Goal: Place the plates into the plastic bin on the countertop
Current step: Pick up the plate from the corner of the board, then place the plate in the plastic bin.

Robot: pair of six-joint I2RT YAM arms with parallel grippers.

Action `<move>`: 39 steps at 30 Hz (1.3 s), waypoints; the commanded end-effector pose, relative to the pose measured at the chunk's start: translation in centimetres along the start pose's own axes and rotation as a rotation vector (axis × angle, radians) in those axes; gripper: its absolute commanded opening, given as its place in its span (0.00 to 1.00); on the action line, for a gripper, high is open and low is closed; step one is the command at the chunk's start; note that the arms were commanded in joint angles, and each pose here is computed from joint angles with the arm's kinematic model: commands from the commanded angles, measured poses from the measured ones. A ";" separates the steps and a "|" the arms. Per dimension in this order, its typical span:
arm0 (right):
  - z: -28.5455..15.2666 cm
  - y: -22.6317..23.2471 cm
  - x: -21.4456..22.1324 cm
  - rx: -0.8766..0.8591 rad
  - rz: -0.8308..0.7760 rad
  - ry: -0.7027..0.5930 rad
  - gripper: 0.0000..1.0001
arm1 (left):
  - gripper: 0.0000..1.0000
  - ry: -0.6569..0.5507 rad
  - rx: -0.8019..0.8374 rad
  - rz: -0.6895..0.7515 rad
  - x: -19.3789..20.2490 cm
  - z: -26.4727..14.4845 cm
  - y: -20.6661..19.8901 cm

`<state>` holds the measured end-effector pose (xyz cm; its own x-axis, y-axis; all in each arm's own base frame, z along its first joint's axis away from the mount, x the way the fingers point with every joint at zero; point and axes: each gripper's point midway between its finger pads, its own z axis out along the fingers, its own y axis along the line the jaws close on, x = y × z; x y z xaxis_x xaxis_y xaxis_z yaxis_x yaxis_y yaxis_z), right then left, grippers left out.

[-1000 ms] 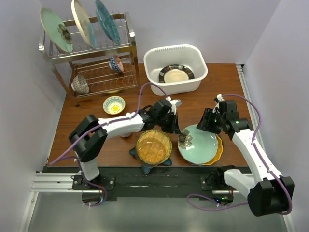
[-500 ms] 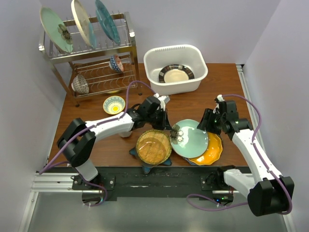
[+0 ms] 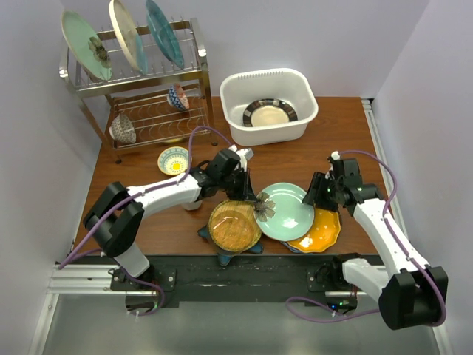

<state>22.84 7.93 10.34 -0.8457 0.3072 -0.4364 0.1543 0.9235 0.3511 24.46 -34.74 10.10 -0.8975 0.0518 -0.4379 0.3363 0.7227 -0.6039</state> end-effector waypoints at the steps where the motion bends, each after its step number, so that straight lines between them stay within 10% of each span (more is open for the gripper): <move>1: 0.7 0.0 1.5 -0.023 0.041 0.048 0.54 | 0.00 -0.043 0.005 0.043 -1.0 -1.0 -0.1; 39: -1.8 7.1 2.7 -0.495 0.196 0.000 0.43 | 0.00 -0.035 -0.001 0.047 -0.9 -0.5 0.3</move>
<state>19.61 13.08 9.82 -0.8390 0.4551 -0.2982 0.1502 0.7205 0.6770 24.86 -32.88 8.58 -0.8984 0.0620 -0.4349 0.3179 0.7750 -0.5462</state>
